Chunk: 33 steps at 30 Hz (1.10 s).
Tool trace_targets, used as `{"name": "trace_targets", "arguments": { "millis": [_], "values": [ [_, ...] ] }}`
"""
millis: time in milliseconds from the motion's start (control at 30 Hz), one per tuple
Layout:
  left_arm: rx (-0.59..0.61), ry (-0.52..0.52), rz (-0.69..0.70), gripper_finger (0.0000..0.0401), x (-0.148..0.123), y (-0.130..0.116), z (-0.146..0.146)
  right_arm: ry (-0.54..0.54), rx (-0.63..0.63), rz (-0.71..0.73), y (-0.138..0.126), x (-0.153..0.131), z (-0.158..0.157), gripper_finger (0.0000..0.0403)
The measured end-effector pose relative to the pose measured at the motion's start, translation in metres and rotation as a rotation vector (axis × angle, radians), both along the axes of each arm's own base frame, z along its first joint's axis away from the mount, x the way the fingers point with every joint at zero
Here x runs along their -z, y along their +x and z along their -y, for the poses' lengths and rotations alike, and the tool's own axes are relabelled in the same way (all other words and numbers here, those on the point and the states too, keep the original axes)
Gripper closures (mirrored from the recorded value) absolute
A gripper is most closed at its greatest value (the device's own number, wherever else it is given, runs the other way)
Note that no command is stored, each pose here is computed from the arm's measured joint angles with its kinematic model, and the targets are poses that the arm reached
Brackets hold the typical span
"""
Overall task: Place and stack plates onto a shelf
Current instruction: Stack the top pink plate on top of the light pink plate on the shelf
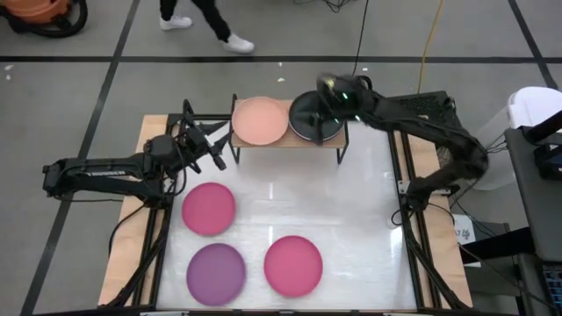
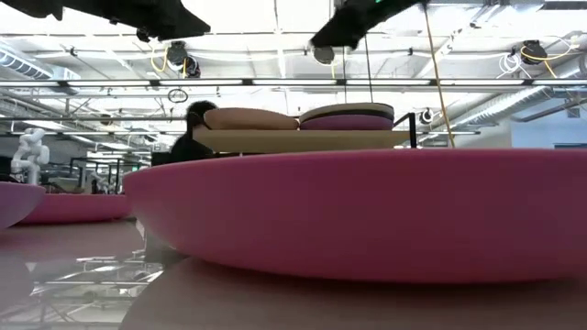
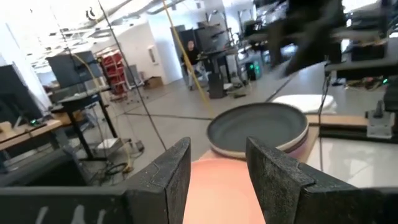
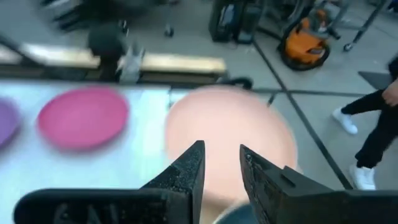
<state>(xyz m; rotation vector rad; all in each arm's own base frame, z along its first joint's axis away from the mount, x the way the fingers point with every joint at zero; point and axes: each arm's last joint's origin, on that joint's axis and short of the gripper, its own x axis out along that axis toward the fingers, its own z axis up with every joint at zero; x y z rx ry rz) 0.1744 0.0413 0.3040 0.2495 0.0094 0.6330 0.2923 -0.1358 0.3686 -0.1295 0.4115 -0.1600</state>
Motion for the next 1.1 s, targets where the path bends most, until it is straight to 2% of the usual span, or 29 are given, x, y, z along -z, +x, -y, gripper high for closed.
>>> {"name": "trace_targets", "arguments": {
  "millis": [133, 333, 467, 567, 700, 933, 1000, 1100],
  "values": [
    [-0.003, -0.009, -0.029, 0.024, 0.005, 0.007, 0.002, -0.03, -0.022, 0.006, -0.03, 0.01, -0.045, 0.0316],
    [0.042, -0.046, -0.153, 0.024, 0.01, 0.029, 0.01, -0.009, -0.059, 0.153, -0.076, 0.052, -0.092, 0.0316],
    [0.072, -0.106, -0.413, 0.024, 0.019, 0.043, 0.018, 0.028, -0.112, 0.262, -0.104, 0.077, -0.111, 0.0316],
    [0.102, -0.2, -0.62, 0.024, 0.025, 0.049, 0.024, 0.034, -0.127, 0.328, -0.119, 0.09, -0.119, 0.0316],
    [0.211, -0.305, -0.874, 0.024, 0.042, 0.053, 0.035, 0.025, -0.129, 0.384, -0.13, 0.1, -0.125, 0.0316],
    [0.322, -0.475, -1.099, 0.024, 0.071, 0.057, 0.052, 0.026, -0.139, 0.391, -0.132, 0.109, -0.129, 0.0316],
    [0.346, -0.474, -1.157, 0.024, 0.078, 0.058, 0.056, 0.026, -0.139, 0.389, -0.132, 0.11, -0.129, 0.0316],
    [0.393, -0.399, -1.264, 0.024, 0.088, 0.061, 0.061, 0.027, -0.139, 0.392, -0.132, 0.11, -0.129, 0.0316]
  ]
}}
